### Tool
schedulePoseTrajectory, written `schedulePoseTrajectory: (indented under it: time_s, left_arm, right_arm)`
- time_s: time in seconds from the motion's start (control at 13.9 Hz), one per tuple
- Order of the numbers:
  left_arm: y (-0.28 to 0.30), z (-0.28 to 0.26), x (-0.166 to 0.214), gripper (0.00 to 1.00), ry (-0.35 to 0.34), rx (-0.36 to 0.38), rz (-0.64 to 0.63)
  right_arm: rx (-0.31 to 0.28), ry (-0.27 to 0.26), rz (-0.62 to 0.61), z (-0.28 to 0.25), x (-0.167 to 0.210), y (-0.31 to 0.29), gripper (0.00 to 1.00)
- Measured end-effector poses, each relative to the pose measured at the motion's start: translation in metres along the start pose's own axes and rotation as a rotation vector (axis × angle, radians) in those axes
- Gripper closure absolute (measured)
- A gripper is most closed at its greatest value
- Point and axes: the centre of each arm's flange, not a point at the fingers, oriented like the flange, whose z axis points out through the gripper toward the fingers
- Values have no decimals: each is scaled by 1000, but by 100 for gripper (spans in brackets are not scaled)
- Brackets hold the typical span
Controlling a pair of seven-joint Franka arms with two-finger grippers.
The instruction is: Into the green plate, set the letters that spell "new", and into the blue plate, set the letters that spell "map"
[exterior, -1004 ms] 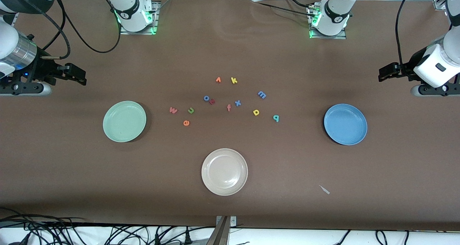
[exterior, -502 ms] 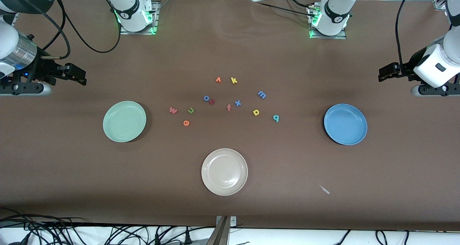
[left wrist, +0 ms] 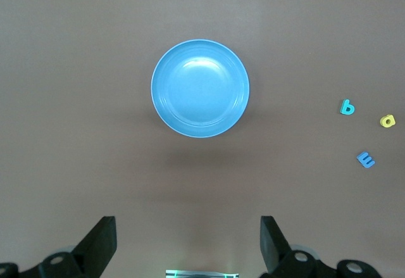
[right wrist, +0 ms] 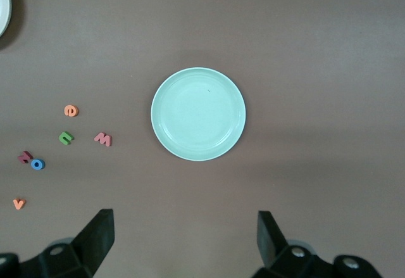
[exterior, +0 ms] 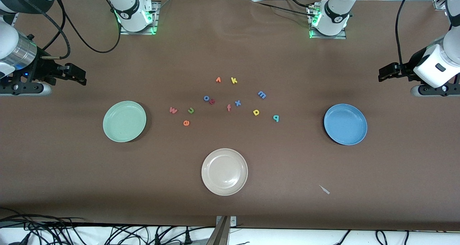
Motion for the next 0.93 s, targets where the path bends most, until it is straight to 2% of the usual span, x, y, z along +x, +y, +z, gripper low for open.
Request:
schedulePoseTrajectory:
  time_s: [0.93]
  left_arm:
    - [0,1,1,0,-2,0,0]
  right_arm:
    - [0,-5,-2,3,0,-1,0]
